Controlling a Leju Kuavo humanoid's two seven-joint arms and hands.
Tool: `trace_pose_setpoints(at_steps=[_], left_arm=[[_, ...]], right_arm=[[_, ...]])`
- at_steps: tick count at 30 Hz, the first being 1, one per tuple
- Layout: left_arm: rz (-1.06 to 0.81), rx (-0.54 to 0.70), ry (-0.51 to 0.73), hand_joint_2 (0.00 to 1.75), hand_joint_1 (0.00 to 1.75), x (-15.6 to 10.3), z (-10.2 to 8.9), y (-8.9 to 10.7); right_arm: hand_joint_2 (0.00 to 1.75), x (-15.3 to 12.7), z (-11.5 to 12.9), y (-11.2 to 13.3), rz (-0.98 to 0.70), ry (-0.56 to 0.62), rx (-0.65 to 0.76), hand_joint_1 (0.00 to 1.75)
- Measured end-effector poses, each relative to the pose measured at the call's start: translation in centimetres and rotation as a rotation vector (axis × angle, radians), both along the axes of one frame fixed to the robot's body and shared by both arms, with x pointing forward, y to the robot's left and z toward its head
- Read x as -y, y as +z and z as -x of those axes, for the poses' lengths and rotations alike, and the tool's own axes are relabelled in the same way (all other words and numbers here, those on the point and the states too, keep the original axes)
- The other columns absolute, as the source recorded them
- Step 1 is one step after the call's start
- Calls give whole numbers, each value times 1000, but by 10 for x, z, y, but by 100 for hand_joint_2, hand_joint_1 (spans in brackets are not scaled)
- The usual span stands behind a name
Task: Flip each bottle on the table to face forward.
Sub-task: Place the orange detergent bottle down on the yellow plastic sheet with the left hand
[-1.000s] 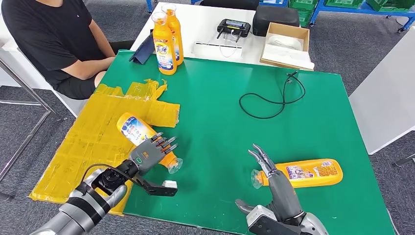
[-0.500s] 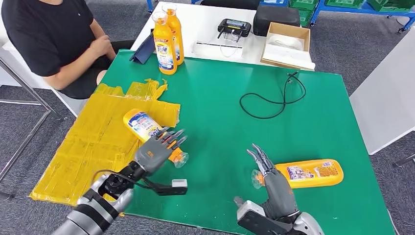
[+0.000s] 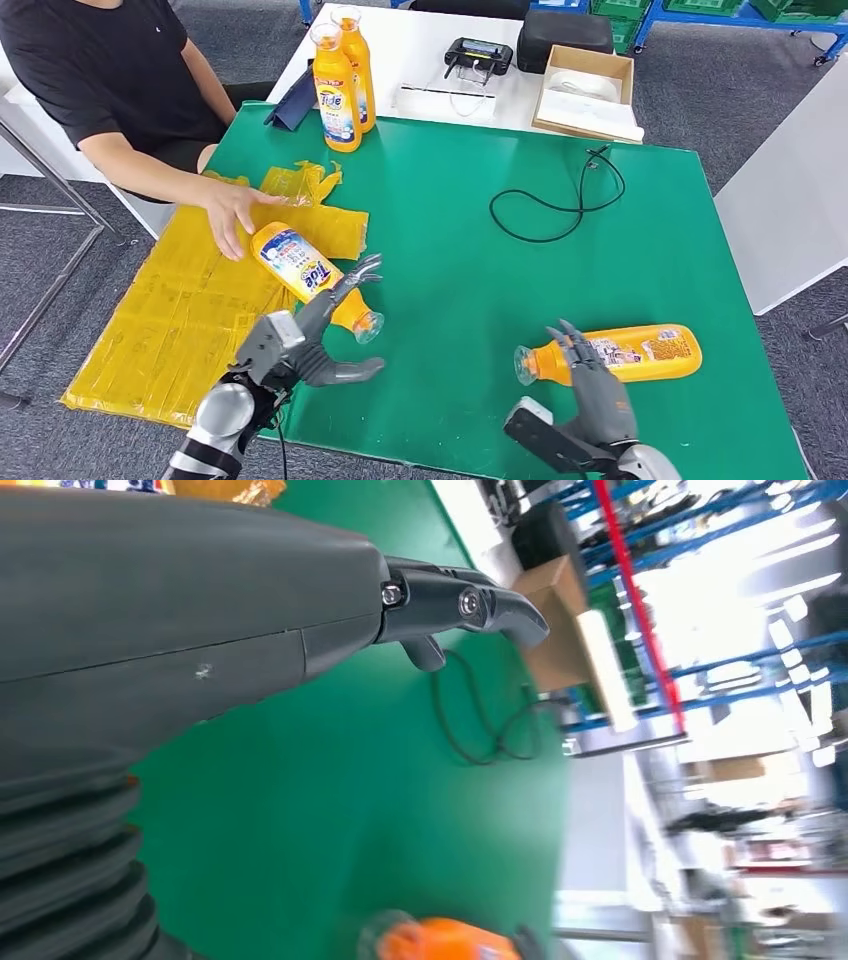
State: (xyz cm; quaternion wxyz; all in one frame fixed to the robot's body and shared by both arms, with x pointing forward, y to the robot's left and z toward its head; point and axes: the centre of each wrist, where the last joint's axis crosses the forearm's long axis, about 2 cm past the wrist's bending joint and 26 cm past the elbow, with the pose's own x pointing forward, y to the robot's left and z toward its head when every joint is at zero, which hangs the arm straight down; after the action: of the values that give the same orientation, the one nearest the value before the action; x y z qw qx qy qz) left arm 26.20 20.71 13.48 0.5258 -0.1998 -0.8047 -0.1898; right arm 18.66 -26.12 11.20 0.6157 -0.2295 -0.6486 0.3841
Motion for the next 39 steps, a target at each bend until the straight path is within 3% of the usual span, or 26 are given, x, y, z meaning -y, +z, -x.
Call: trace_pose_setpoints(at_steps=[10, 22, 29, 39], left_arm=[[76, -5, -1, 0, 0, -3, 15, 2], [83, -7, 7, 0, 0, -5, 18, 1], [113, -7, 9, 0, 0, -8, 20, -1], [150, 4, -2, 0, 0, -9, 16, 3]], right_arm=[[175, 44, -15, 0, 117, -128, 15, 0], [175, 54, -19, 1, 150, -165, 29, 0], [175, 72, -29, 8, 225, -183, 57, 0], [175, 100, -36, -3, 308, -153, -14, 0]])
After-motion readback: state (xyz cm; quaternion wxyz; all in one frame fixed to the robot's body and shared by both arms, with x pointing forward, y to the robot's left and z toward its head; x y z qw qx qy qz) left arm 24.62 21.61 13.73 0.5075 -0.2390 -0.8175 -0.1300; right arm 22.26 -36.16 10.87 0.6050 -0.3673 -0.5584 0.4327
